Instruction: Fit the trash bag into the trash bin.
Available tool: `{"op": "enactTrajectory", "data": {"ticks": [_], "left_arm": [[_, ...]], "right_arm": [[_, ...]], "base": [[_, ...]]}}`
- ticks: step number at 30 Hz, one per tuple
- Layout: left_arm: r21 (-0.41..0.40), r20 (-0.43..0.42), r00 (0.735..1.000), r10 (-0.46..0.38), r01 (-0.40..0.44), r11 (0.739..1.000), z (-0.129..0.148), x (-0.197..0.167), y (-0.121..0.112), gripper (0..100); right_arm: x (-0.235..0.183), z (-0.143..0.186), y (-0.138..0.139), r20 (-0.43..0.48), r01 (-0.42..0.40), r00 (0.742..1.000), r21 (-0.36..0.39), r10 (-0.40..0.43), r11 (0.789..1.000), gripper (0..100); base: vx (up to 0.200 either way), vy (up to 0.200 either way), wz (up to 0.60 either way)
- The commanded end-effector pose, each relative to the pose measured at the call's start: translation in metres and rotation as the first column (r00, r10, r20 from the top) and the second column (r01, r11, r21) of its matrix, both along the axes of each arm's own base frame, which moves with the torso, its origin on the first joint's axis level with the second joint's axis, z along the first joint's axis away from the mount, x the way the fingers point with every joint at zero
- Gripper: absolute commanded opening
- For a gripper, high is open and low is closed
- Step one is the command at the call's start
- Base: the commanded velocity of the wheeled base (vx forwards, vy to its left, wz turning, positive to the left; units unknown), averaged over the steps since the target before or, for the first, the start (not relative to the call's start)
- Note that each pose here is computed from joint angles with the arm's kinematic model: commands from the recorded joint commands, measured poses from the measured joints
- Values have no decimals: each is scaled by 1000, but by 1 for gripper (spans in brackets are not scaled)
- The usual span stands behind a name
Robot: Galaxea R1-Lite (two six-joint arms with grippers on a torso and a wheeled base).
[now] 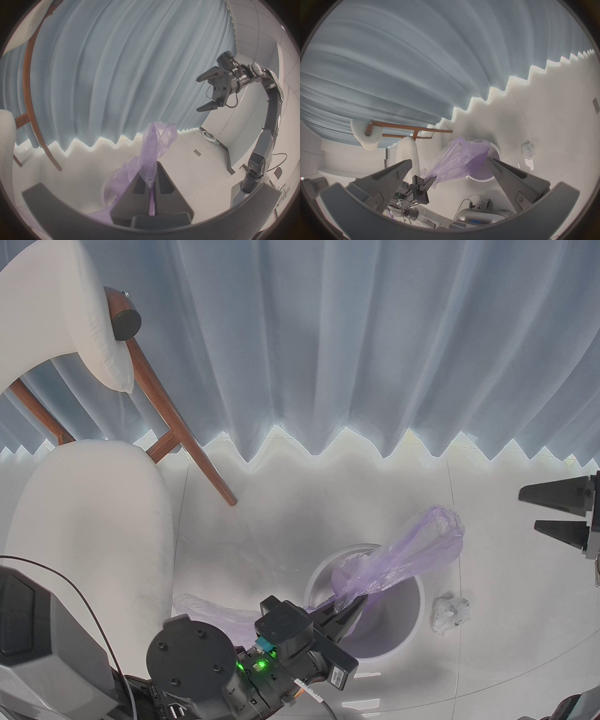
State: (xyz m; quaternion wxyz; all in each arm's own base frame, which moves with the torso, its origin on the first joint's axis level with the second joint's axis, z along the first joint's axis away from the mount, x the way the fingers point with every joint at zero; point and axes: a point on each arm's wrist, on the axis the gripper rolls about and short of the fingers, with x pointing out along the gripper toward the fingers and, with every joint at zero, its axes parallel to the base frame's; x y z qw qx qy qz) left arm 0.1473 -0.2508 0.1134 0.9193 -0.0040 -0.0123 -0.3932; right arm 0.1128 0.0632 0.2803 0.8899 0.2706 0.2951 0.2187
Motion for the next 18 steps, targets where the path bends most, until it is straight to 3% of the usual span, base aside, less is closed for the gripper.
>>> {"op": "enactTrajectory", "data": {"ticks": [1,7,12,18], "left_arm": [[20,-6,1000,-7,8,1000,-7,-1,-6,0],[9,2,1000,-18,18,1000,-5,-3,-8,0],[8,1,1000,-29,29,1000,-5,-6,-10,0],[11,-2,999,-37,37,999,-6,-9,-11,0]], "right_arm": [[23,-24,26,-128,-36,991,-92,24,995,100],[42,-51,41,-192,16,979,-220,-60,975,100],[47,-63,47,-227,1,972,-250,-60,968,100],[50,-65,49,-194,17,979,-238,-64,971,100]], "base": [[0,0,0],[0,0,0],[0,0,0],[0,0,0]]}}
